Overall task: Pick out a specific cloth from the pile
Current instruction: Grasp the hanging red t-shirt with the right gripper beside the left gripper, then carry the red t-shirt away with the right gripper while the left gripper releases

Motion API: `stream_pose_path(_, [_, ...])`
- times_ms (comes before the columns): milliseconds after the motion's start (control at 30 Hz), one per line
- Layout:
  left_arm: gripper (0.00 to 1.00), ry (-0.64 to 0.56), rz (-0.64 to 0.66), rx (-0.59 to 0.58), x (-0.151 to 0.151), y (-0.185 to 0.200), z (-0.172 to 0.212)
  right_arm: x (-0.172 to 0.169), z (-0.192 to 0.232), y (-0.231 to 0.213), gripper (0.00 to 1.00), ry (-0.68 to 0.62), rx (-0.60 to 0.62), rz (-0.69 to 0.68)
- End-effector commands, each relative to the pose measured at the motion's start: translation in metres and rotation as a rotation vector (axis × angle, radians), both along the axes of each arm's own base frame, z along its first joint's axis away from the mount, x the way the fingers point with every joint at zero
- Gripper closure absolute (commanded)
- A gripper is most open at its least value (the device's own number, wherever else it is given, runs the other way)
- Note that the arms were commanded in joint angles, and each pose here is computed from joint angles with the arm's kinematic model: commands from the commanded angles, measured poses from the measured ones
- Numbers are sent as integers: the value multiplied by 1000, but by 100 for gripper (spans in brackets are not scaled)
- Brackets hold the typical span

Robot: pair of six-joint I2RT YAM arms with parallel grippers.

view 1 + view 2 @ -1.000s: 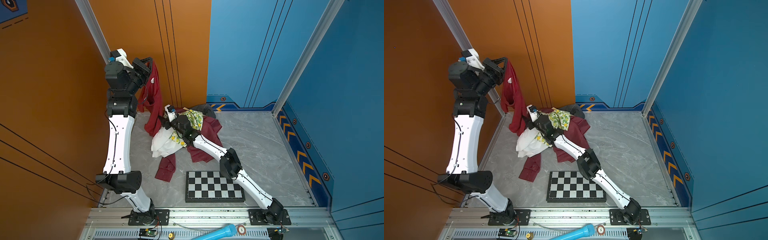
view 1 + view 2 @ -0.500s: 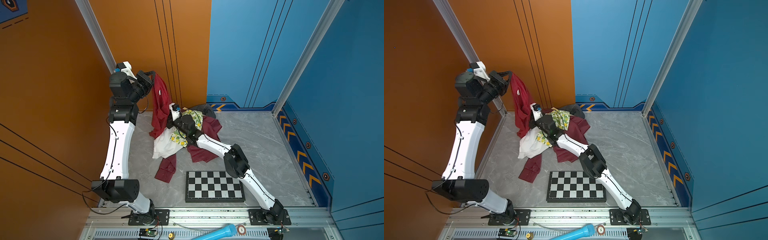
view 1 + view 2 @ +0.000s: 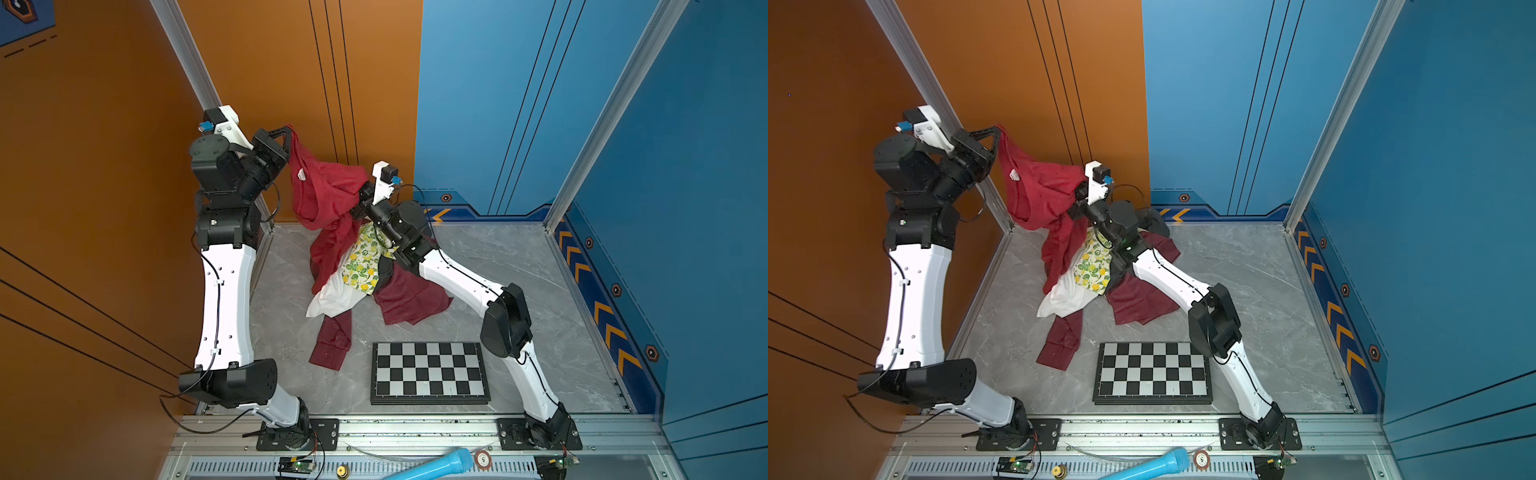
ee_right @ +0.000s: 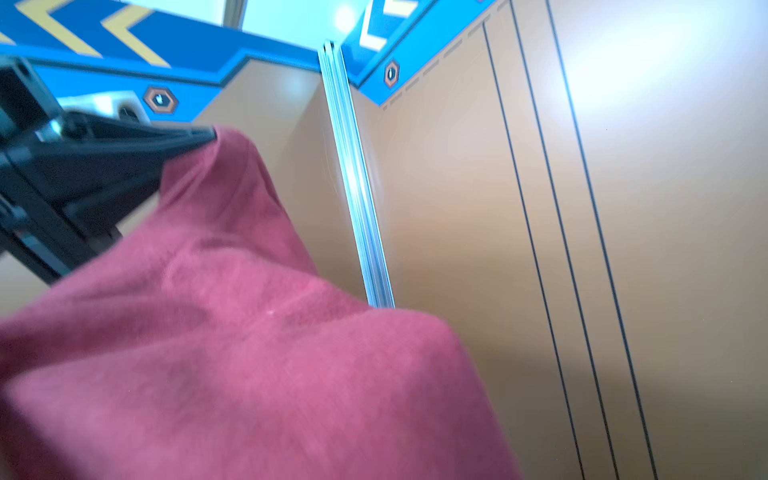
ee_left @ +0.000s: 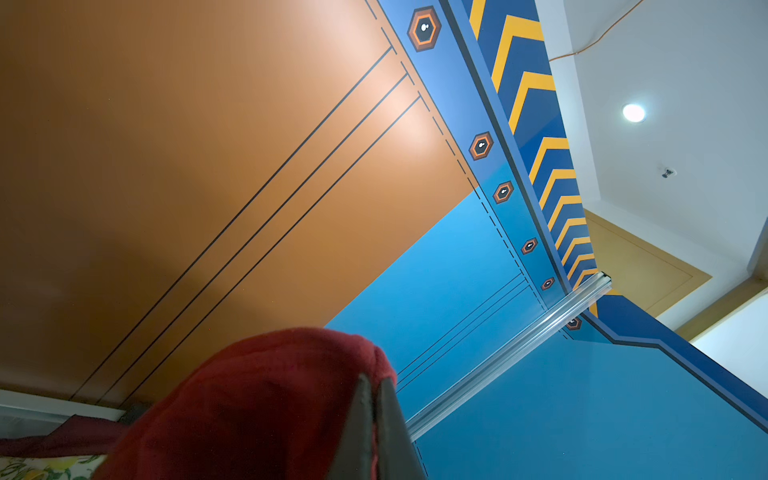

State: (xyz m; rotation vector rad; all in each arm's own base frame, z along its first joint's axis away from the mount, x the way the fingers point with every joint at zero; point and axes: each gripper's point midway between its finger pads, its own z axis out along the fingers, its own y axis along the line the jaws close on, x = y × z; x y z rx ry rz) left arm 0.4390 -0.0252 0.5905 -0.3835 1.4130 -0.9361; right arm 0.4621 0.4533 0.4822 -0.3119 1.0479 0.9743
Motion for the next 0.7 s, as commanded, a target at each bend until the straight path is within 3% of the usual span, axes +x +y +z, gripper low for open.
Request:
stream_pose_path(0, [100,17,-14,52,9,-7,-13,-11,56,-43,100,-65,129,0])
stream_pose_path(267, [100,100,-104,130,32,-46,-64,-8,107,-115,100,-9,134,-71])
stream_pose_path(500, [100,178,-213,261,44,-121,-127,-4,120,-185,100,124,66,-205])
stream_pose_path(667, [86,209,-314,363,39,-190,-169,-10,116,-236,100,200,-6,-314])
